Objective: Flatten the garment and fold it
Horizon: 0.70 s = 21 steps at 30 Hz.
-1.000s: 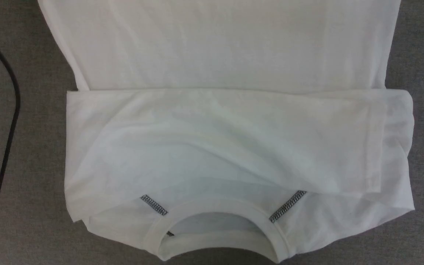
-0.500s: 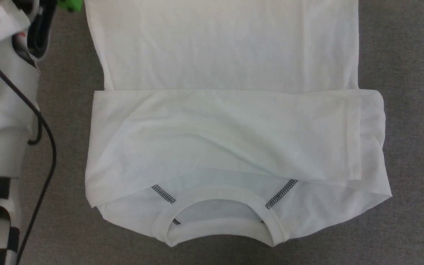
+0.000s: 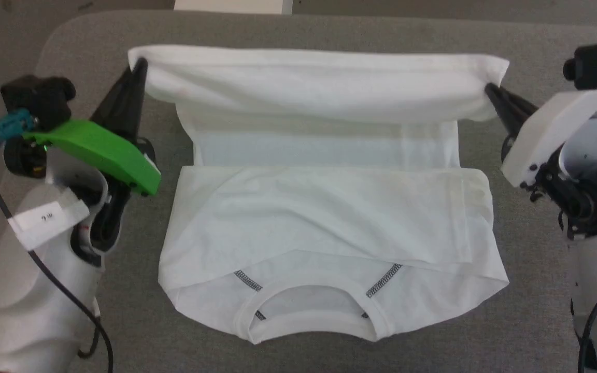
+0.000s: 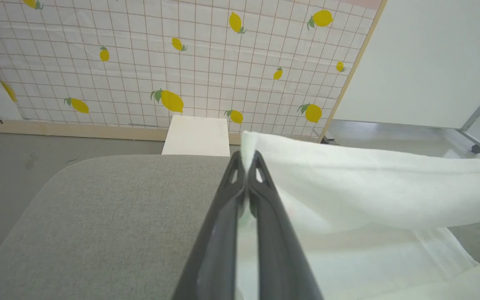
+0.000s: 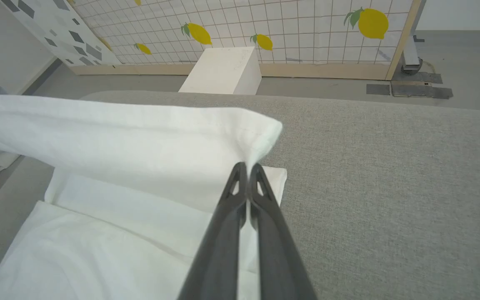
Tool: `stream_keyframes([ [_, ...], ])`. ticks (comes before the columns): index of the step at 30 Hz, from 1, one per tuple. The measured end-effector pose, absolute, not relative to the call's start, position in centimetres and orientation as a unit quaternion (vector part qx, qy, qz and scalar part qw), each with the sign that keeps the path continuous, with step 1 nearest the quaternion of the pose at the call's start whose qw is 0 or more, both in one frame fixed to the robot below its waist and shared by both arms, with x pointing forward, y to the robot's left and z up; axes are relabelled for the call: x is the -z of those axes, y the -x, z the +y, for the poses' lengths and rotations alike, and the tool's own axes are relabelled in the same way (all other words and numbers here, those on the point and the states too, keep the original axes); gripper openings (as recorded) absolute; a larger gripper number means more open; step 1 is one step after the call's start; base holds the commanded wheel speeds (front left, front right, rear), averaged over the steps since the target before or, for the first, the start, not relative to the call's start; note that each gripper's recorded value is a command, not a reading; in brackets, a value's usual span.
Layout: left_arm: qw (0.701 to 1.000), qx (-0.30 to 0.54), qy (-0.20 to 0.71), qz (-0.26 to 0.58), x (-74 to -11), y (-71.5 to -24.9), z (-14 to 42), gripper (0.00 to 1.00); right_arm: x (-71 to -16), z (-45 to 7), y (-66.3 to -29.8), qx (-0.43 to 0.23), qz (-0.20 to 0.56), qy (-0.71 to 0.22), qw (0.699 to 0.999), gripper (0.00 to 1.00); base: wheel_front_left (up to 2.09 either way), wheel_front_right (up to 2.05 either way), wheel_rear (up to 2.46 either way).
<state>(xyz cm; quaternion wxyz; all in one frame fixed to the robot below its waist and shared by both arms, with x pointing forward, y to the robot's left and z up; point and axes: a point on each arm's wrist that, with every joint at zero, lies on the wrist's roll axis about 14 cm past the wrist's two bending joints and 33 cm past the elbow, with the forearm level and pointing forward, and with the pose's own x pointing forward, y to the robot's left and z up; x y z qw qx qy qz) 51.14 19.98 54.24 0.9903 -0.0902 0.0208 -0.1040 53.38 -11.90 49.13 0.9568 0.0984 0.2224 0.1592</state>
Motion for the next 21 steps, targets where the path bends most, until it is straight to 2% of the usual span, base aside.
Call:
stream_keyframes([
  [12,0.979,0.065,0.170,0.091,-50.8,-40.0,19.0,0.00,-47.3,-13.3,-44.6,-0.138,0.266,-0.135,0.944,0.00,0.00,0.00,0.00],
  [21,0.961,0.037,0.193,0.193,-45.0,-34.6,18.7,0.00,-42.7,-13.9,-39.3,-0.140,0.363,-0.109,0.915,0.00,0.00,0.00,0.00],
])
